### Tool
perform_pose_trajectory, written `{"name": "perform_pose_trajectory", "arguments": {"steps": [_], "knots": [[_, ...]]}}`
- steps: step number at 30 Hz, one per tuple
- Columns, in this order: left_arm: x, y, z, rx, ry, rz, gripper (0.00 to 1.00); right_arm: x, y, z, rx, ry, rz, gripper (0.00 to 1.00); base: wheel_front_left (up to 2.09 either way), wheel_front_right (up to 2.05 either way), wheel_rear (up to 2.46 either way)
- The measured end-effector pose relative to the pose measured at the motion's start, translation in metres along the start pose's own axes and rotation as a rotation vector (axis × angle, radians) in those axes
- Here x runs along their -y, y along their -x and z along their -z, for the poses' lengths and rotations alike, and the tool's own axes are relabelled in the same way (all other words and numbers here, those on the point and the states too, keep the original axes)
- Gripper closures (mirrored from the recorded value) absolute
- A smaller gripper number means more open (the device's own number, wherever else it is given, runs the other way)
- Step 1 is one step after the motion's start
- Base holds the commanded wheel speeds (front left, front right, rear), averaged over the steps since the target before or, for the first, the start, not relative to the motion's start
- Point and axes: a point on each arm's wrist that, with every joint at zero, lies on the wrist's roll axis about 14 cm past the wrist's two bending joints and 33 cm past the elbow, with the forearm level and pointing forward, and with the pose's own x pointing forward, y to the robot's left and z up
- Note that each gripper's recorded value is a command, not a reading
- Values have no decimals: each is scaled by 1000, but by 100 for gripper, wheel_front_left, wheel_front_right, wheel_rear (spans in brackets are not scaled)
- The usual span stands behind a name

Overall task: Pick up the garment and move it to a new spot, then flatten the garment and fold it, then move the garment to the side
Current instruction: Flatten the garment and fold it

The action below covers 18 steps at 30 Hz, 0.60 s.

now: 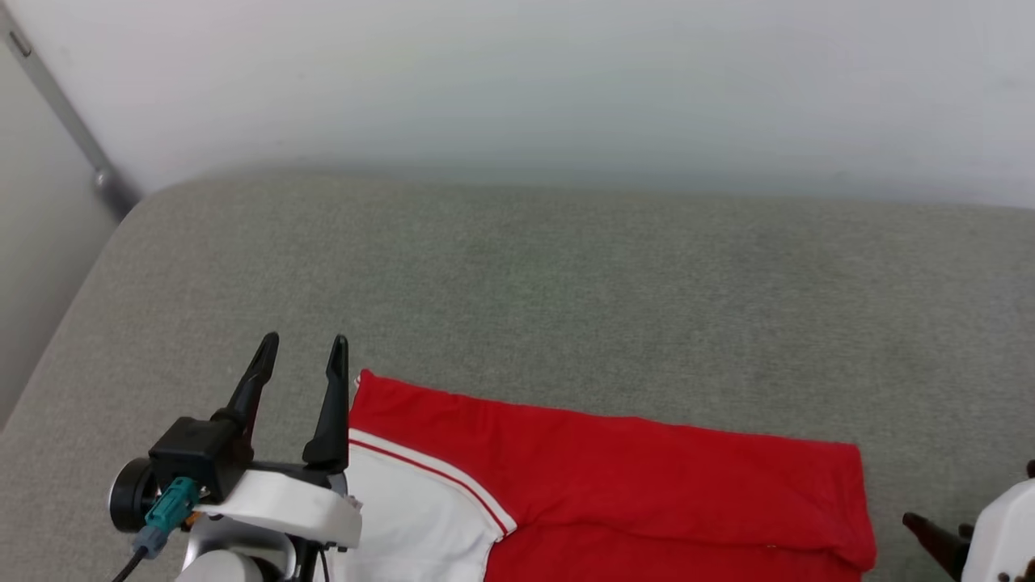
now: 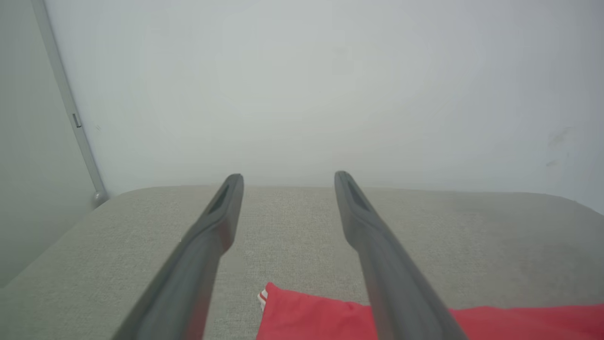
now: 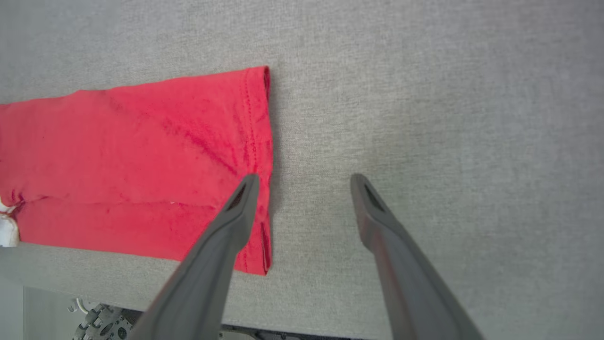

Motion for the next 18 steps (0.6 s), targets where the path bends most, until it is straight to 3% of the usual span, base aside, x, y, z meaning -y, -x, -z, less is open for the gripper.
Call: {"name": "perform_pose_trajectory", "arguments": {"steps": [14,15,17,18], "knots": [[-10,-10,13,-4,-24,-36,0,-33,-65,56,-302,-21,-84,0,0,0,0],[-10,-10,13,-5,-20,-39,0,-34,-66,58,-314,-20,-88,27,0,0,0],[-10,-11,13,-1,-23,-37,0,-36,-67,59,-323,-24,-98,100,0,0,0],[-11,-11,13,0,-26,-38,0,-37,-67,59,-324,-23,-101,100,0,0,0]]}}
